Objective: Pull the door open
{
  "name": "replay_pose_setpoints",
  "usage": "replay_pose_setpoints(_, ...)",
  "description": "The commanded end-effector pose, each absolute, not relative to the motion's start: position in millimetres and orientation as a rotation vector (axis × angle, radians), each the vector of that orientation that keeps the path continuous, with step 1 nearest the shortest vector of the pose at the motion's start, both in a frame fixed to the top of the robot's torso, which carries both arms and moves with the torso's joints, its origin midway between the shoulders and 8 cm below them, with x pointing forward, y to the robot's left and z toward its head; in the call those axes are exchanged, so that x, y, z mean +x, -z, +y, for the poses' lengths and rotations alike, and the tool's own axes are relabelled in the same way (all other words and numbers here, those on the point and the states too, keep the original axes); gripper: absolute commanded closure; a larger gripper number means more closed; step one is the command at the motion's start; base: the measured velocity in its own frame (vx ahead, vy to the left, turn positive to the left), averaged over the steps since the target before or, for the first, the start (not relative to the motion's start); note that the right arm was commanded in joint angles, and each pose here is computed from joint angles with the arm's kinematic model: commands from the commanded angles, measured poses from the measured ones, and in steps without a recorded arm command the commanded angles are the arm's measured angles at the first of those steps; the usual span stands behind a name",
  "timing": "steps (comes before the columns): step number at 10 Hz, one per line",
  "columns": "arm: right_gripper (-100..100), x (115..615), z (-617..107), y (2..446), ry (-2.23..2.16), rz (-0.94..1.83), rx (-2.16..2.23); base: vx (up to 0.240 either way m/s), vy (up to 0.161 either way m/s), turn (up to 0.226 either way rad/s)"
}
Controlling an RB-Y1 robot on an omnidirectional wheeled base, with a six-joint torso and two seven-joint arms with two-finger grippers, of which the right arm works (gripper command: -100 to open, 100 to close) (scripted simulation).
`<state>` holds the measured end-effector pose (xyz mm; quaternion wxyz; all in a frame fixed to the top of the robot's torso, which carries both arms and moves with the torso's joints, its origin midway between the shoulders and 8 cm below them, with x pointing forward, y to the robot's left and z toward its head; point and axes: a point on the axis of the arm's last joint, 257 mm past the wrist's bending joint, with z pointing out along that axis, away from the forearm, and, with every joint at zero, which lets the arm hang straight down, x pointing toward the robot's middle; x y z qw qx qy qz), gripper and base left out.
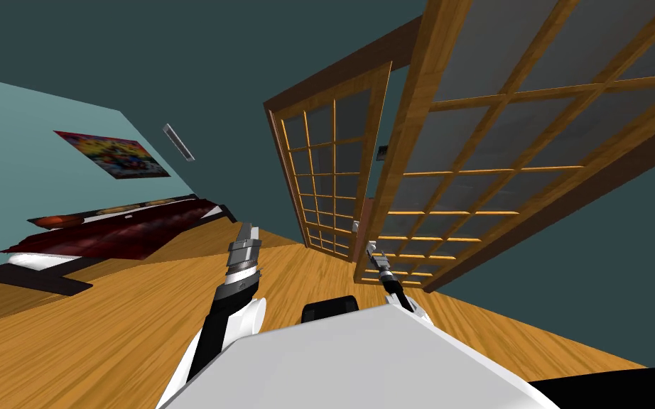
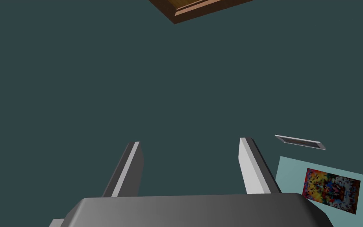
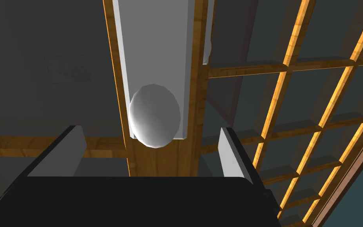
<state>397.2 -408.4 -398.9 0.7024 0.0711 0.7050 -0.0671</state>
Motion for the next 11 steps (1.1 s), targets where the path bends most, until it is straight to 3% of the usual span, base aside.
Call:
replay_pose_setpoints(1, -100, 397.9, -411.1, 398.2, 0.154, 1.568, 0.163, 0.201, -0.051, 0.041)
replay_pose_setpoints(3, -100, 398.2, -411.2, 398.0, 0.154, 1.568, 0.163, 0.128, -0.025, 0.009)
replay_pose_setpoints(4, 100, 398.2, -411.2, 398.0, 0.154, 1.568, 0.163, -0.015, 0.006, 0.007)
replay_pose_setpoints(11, 100, 398.6, -410.8, 398.8, 0.119, 1.564, 0.201, -0.013, -0.001, 0.012)
